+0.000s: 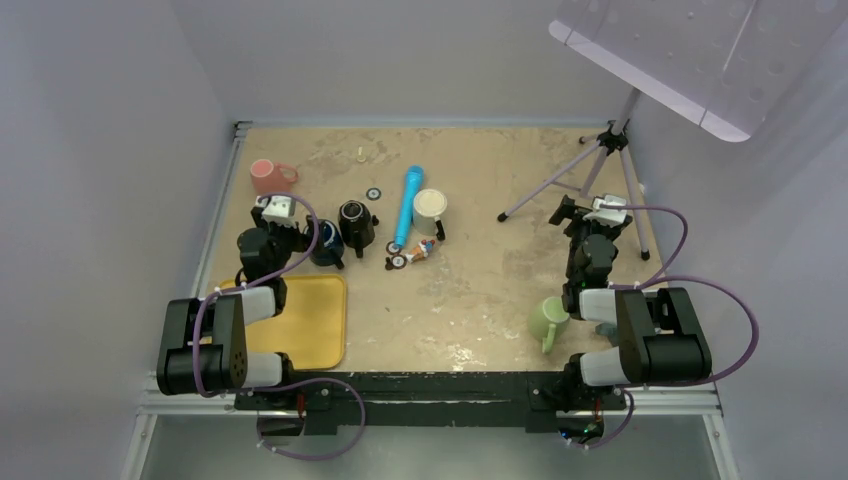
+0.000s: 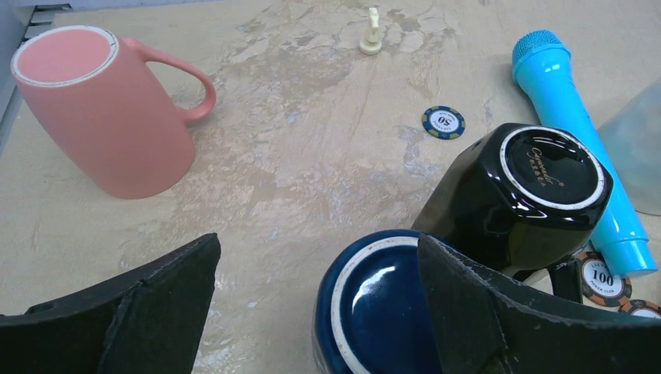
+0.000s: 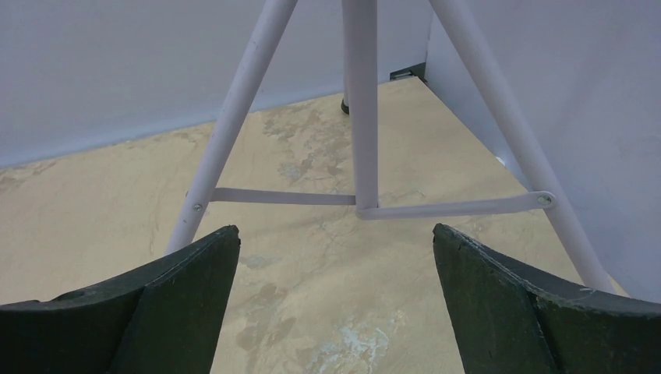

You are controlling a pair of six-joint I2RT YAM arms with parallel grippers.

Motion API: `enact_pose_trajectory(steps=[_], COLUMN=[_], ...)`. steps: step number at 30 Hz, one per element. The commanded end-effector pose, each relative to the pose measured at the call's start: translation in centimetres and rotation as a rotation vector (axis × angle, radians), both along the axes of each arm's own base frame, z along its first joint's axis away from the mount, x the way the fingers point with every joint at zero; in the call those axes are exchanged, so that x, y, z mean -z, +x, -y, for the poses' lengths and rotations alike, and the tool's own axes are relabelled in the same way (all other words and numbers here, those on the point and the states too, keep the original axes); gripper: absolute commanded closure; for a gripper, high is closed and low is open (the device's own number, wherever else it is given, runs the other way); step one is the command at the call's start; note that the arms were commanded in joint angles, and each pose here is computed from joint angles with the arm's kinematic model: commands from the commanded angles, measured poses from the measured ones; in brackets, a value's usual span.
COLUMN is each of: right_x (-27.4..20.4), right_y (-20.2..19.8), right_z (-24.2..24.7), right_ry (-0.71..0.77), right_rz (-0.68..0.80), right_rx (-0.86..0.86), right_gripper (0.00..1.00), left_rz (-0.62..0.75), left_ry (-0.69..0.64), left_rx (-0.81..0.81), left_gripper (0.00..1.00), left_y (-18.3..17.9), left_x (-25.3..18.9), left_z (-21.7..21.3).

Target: Turn the mug right side up

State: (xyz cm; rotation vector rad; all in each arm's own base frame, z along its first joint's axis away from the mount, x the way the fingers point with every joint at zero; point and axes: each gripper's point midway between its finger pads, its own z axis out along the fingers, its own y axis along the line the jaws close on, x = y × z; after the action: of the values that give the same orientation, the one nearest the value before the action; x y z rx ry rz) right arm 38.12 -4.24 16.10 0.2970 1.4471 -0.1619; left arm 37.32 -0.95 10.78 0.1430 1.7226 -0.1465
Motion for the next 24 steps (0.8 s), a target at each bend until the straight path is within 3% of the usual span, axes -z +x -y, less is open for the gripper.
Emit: enact_pose_trajectory(steps=[1, 6, 8, 12, 15, 18, 21, 24], right_x=[-2.3, -3.9, -4.7, -5.3, -6.2, -6.5, -6.6, -6.7], right_y=[-0.1, -0.6, -1.2, -0.9, -0.3, -0.1, -0.2, -0.5], right_z=[0.6, 0.5, 0.7, 0.5, -0.7, -1.3, -1.5, -1.4], right_ry=[-0.011, -0.014, -0.009, 0.096, 0.113, 0.112, 0.113, 0.108], right_rz=[0.081, 0.079, 0.088, 0.027, 0.026, 0.018, 0.021, 0.038], right_rx=[0.032, 0.027, 0.035, 0.043, -0.016, -0.025, -0.022, -0.022], right_gripper=[0.02, 0.02, 0.02, 0.02, 0.03, 0.03, 0.03, 0.03], left_rz=[0.060, 0.063, 0.068, -0.157, -0.168, -0.206, -0.366, -0.468], left_ry=[-0.004, -0.004, -0.029, -0.076, -0.099, -0.201, -0.281, -0.268], left_rx=[0.025, 0.024, -0.059, -0.303, -0.383, -0.418, -0.533, -0.657], left_gripper=[0.00, 0.00, 0.00, 0.00, 0.05, 0.09, 0.09, 0.10], left_y=[0.3, 0.4, 0.8, 2.3, 3.0, 3.8, 4.7, 6.5], left_x=[-1.4, -1.6, -2.9, -4.7, -7.5, -9.2, -8.1, -6.7], left_z=[0.5, 0.5, -0.7, -4.8, -6.2, -5.9, -6.4, -7.6])
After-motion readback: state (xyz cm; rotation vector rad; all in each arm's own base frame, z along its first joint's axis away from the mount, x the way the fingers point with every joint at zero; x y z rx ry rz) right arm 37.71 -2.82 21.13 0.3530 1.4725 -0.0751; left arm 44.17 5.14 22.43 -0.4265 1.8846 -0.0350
